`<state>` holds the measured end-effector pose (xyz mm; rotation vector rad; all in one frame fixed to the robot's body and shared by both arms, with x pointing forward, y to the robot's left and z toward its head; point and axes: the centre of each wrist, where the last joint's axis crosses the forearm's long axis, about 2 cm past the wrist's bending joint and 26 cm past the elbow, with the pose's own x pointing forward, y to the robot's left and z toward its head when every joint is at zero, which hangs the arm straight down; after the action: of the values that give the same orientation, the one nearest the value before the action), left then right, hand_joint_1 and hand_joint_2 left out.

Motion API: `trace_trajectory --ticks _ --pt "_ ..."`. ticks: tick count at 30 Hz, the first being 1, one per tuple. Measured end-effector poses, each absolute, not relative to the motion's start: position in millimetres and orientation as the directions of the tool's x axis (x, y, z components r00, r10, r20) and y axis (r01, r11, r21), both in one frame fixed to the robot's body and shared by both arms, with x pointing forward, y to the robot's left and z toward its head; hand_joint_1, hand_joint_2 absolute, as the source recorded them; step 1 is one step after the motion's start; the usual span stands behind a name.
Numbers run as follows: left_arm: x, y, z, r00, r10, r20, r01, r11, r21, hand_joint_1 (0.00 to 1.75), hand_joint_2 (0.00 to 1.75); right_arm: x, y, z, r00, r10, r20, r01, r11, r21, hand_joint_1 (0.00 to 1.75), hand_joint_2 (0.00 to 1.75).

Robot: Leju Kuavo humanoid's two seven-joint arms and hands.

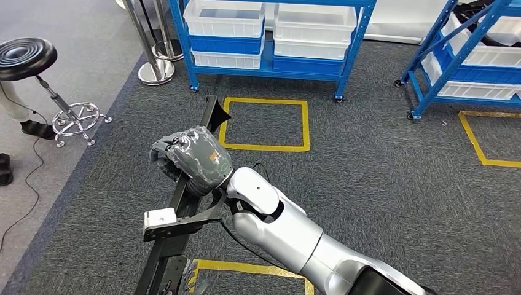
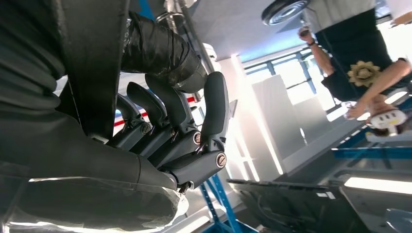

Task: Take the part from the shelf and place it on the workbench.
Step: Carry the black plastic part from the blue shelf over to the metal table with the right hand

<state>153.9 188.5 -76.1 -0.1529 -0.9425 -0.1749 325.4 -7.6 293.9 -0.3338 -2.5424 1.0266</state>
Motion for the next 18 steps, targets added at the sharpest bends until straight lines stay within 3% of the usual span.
trace_trajectory --ticks 18 --pt "160.7 185.5 -73.1 0.561 -0.083 0.824 0.222 0.974 -0.053 0.00 1.75 324.5 -8.9 300.4 -0.909 0.358 0.211 0.114 0.704 -0.701 1.71 1.75"
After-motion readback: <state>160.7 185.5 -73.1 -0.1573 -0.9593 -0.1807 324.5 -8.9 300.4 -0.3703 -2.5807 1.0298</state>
